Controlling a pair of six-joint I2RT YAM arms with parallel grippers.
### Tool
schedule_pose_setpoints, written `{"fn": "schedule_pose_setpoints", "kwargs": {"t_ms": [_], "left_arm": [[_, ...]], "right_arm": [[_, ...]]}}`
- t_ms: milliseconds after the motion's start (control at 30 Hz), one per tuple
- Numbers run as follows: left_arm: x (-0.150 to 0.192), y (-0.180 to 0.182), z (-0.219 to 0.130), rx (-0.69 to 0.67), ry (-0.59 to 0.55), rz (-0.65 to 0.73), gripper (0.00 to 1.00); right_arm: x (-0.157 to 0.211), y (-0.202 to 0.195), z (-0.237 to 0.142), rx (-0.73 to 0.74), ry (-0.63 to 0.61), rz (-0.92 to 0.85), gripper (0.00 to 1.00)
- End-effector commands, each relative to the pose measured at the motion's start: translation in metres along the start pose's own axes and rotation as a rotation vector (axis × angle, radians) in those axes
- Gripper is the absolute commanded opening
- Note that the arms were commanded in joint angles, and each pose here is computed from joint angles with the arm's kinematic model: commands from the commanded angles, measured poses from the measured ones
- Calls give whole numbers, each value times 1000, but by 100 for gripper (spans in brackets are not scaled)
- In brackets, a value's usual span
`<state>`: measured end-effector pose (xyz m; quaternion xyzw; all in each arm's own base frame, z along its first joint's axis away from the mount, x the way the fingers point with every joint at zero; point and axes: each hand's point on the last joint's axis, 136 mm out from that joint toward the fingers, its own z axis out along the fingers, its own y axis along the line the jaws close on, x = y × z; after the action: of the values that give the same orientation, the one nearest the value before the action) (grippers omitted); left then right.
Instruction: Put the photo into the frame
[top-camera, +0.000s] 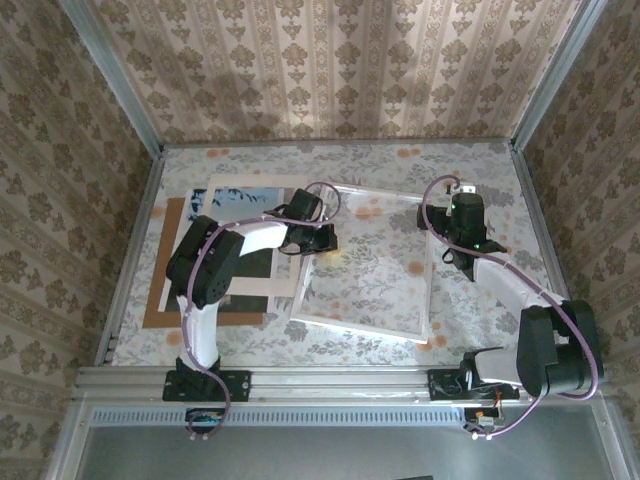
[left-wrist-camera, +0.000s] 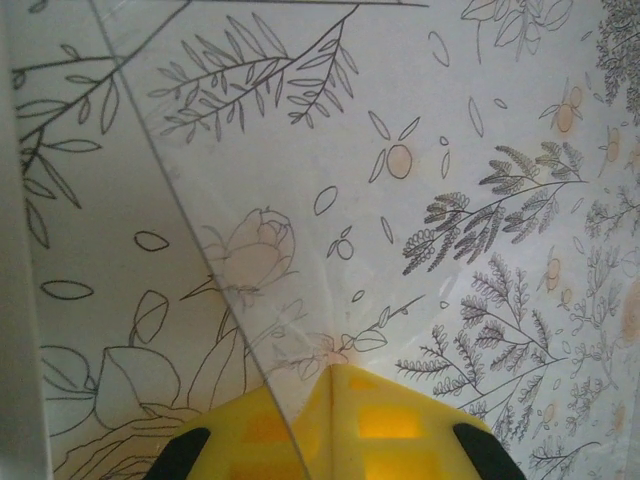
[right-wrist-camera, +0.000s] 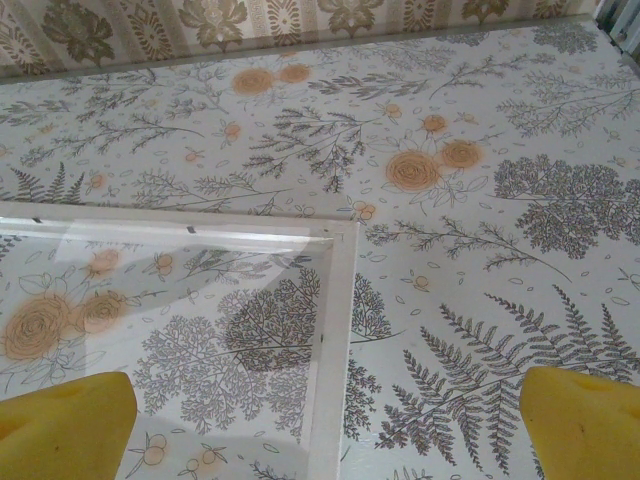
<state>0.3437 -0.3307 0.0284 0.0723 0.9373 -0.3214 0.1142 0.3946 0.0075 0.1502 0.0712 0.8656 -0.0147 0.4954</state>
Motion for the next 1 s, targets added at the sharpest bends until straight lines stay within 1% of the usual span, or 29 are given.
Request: {"fn": "schedule_pose_setpoints", "kwargs": {"t_ms": [0, 100, 200, 233, 300, 400, 500, 600, 733, 867, 900, 967], "left_arm": [[4, 6, 5, -9, 33, 11, 0], [6, 7, 6, -5, 35, 3, 0], [7, 7, 7, -2, 36, -2, 0], [7, 7, 7, -2, 35, -2, 0], [6, 5, 5, 0, 32, 1, 0], [6, 5, 4, -2, 29, 3, 0], [7, 5, 4, 4, 28, 2, 0], [6, 3, 3, 9, 26, 1, 0], [5, 2, 3, 13, 23, 1, 0], [5, 2, 3, 15, 23, -1, 0], [6, 2, 3, 16, 25, -3, 0], [6, 2, 4, 17, 26, -6, 0]], "right_arm": [[4, 2, 3, 3, 11, -1, 100], [17, -3, 5, 39, 108, 62, 99], [39, -12, 2, 116, 265, 162, 95], [52, -11, 1, 125, 336, 191, 94], [72, -8, -2, 127, 439, 228, 93], [98, -5, -12, 119, 542, 256, 88], [122, -7, -20, 124, 634, 251, 76], [134, -15, -21, 146, 679, 239, 64], [142, -16, -17, 140, 729, 240, 55], [152, -14, -17, 134, 770, 229, 52], [157, -16, -22, 144, 799, 228, 52], [157, -15, -26, 139, 815, 223, 50]]}}
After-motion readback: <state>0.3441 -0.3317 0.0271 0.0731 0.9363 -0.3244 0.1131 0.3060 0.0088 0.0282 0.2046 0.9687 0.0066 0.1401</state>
